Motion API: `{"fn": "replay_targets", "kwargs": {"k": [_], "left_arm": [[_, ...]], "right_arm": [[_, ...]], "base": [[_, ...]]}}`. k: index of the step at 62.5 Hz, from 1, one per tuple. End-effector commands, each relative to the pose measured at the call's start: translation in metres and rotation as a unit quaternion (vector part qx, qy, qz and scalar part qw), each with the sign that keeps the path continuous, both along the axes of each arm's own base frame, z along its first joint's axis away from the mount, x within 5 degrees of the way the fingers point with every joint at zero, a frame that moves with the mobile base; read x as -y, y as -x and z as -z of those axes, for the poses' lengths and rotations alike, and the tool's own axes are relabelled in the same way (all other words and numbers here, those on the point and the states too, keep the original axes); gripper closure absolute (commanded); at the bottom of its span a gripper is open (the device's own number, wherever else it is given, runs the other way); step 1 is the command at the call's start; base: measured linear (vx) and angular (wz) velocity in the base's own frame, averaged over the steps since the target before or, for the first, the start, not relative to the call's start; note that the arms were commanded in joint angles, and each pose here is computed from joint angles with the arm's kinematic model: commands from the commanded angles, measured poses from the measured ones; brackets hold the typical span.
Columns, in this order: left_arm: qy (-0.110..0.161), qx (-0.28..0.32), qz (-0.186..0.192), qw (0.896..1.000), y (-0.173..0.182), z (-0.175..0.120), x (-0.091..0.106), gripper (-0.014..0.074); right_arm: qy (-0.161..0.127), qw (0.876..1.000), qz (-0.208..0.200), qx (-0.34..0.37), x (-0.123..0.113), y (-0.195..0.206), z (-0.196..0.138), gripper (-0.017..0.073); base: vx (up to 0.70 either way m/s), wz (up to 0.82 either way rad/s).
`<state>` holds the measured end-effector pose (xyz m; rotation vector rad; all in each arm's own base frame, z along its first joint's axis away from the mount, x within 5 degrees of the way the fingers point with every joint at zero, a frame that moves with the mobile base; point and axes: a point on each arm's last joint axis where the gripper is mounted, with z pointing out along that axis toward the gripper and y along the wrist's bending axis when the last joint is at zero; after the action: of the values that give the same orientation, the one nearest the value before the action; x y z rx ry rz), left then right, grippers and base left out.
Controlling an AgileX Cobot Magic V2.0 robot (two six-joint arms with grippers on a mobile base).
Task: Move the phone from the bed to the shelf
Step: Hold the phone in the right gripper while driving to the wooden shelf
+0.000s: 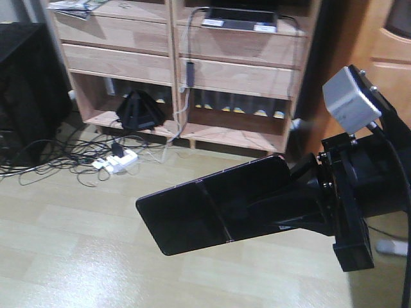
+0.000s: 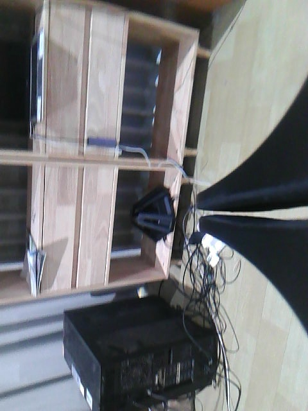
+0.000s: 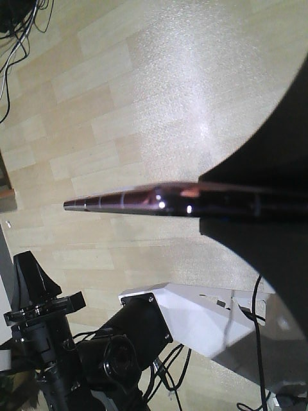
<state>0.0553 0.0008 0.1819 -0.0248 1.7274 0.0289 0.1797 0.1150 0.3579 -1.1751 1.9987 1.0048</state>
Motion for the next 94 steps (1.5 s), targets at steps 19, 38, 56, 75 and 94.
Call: {"fn": "replay_targets", "kwargs": {"k": [19,38,56,75,94], "left_arm": [[0.003,0.038,-0.006,0.999,-0.0004,-0.0061,-0.0009,0.0593],[0.003,0.038,-0.006,0.999,-0.0004,-0.0061,-0.0009,0.0593],[0.003,0.038,-0.006,0.999,-0.0004,-0.0061,-0.0009,0.0593],[0.003,0.038,-0.006,0.999,-0.0004,-0.0061,-0.0009,0.0593],[0.003,0.038,-0.006,0.999,-0.0004,-0.0061,-0.0009,0.0593]], "right_arm": [[-0.044,0.999,-0.023,0.002,-0.0026,0.0092,-0.0174,0.0564],[-0.044,0.999,-0.023,0.002,-0.0026,0.0092,-0.0174,0.0564],[-0.044,0.999,-0.023,0.002,-0.0026,0.0092,-0.0174,0.0564],[-0.044,0.999,-0.023,0.002,-0.0026,0.0092,-0.0174,0.0564],[-0.044,0.999,-0.023,0.002,-0.0026,0.0092,-0.0174,0.0564]], "base": [[0.32,0.19],[0.36,0.08],[0.36,-0.01],[0.33,-0.07],[0.31,-0.10]]}}
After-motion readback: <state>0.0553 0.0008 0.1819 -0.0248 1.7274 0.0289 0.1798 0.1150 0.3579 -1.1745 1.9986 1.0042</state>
